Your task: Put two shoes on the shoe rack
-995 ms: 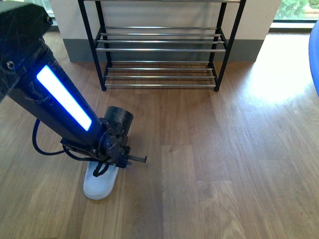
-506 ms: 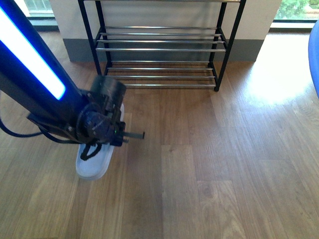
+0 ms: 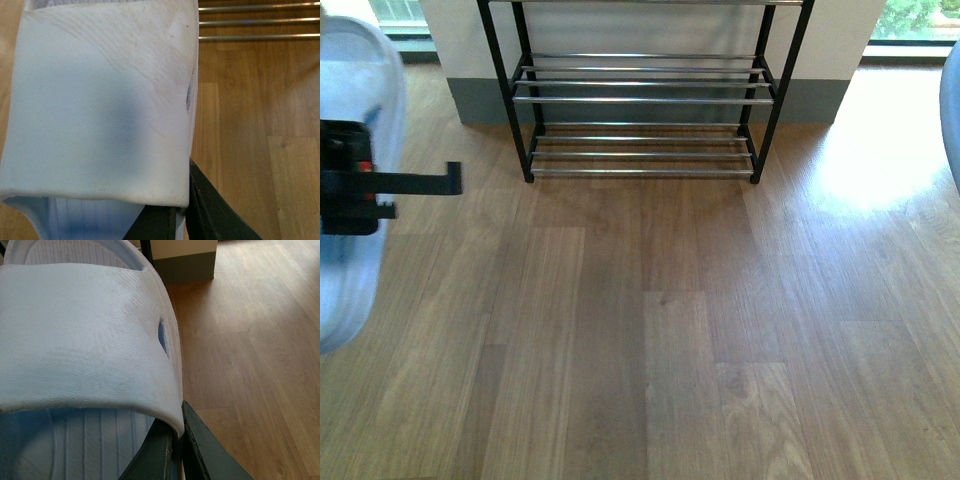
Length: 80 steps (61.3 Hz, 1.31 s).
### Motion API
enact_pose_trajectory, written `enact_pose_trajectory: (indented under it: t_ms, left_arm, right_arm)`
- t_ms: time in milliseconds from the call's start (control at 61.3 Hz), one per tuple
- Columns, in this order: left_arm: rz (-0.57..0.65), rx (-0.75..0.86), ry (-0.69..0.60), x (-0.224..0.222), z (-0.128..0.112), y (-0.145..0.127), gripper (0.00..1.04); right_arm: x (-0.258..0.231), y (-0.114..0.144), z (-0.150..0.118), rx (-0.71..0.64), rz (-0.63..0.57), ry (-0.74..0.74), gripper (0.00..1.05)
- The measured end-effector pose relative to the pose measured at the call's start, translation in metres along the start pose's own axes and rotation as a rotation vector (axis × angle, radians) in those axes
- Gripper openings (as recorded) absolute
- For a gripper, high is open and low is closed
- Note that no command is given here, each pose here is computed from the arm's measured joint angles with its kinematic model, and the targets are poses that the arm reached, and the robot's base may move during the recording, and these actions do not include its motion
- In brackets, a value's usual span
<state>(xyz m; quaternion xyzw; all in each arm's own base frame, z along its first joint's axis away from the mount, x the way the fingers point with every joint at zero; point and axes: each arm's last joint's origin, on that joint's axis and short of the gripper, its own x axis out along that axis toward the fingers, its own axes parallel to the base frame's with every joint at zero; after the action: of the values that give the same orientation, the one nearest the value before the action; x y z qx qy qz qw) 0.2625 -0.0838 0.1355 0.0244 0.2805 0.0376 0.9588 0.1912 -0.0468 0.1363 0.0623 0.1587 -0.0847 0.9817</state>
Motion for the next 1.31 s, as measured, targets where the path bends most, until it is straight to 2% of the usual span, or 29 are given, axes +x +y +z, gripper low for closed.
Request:
enact_pose_trajectory:
  t_ms: [343, 1305]
  left_arm:
    - [0.015, -0.036, -0.076, -0.077, -0.014, 0.026, 0.02]
    - [0.01, -0.035, -0.083, -0.079, -0.014, 0.025, 0.02]
  right_arm:
    - [0.0, 0.0, 0.0, 0.0, 0.0, 0.0, 0.02]
    - [0.0, 0.0, 0.0, 0.002, 0.002, 0.001, 0.02]
